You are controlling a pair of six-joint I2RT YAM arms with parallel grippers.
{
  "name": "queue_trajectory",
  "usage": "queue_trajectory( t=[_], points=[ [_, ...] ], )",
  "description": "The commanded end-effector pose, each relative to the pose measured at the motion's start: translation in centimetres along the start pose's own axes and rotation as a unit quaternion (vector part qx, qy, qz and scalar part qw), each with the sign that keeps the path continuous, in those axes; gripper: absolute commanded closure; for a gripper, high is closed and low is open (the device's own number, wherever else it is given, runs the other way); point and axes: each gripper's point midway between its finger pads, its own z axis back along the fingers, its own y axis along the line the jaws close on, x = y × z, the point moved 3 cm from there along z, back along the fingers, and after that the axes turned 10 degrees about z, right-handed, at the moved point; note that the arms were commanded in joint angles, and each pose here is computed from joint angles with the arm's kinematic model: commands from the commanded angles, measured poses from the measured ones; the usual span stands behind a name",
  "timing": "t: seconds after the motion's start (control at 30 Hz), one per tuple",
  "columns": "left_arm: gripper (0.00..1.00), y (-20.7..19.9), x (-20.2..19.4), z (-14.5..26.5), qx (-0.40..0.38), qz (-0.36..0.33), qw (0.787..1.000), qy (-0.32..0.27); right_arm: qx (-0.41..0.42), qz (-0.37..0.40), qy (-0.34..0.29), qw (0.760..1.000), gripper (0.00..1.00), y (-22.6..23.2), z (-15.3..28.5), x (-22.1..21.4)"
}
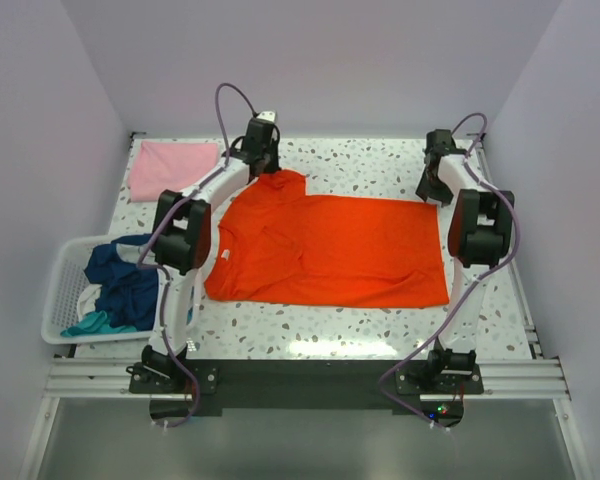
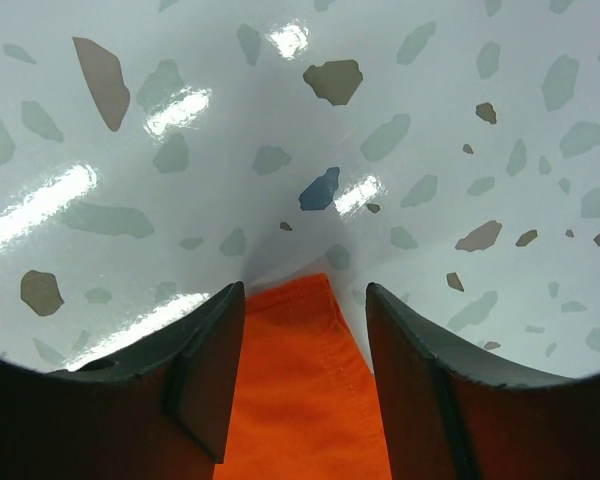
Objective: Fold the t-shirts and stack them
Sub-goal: Fold the tshirt
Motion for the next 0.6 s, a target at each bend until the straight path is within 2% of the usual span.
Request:
queue_trajectory(
  t=[0.0, 0.13, 0.33, 0.43, 0.5, 0.57],
  points=[
    [1.0, -1.9, 3.3, 2.8, -0.037, -0.002, 0.998, -0.047, -0.015, -0.018, -0.012, 1.0, 0.46, -0.6, -0.3, 0.4],
    [1.0, -1.6, 3.0, 3.2, -0.035, 0.003, 0.998, -0.044, -0.012, -0.026, -0.004, 1.0, 0.54, -0.5, -0.5, -0.8],
    [1.0, -1.3, 2.6, 4.5, -0.034, 0.01, 0.998, -0.046, -0.008, -0.036, 0.001, 0.999, 0.6, -0.7, 0.0, -1.8],
    [1.0, -1.2, 2.4, 5.1, -0.036, 0.014, 0.998, -0.045, -0.003, -0.042, -0.001, 0.999, 0.71, -0.7, 0.2, -2.1],
    [1.0, -1.1, 2.3, 5.5, -0.038, 0.017, 0.998, -0.045, -0.002, -0.042, -0.003, 0.999, 0.86, -0.7, 0.3, -2.1],
    [1.0, -1.1, 2.1, 5.8, -0.04, 0.021, 0.998, -0.042, 0.001, -0.042, -0.005, 0.999, 0.95, -0.6, 0.4, -2.0]
  ],
)
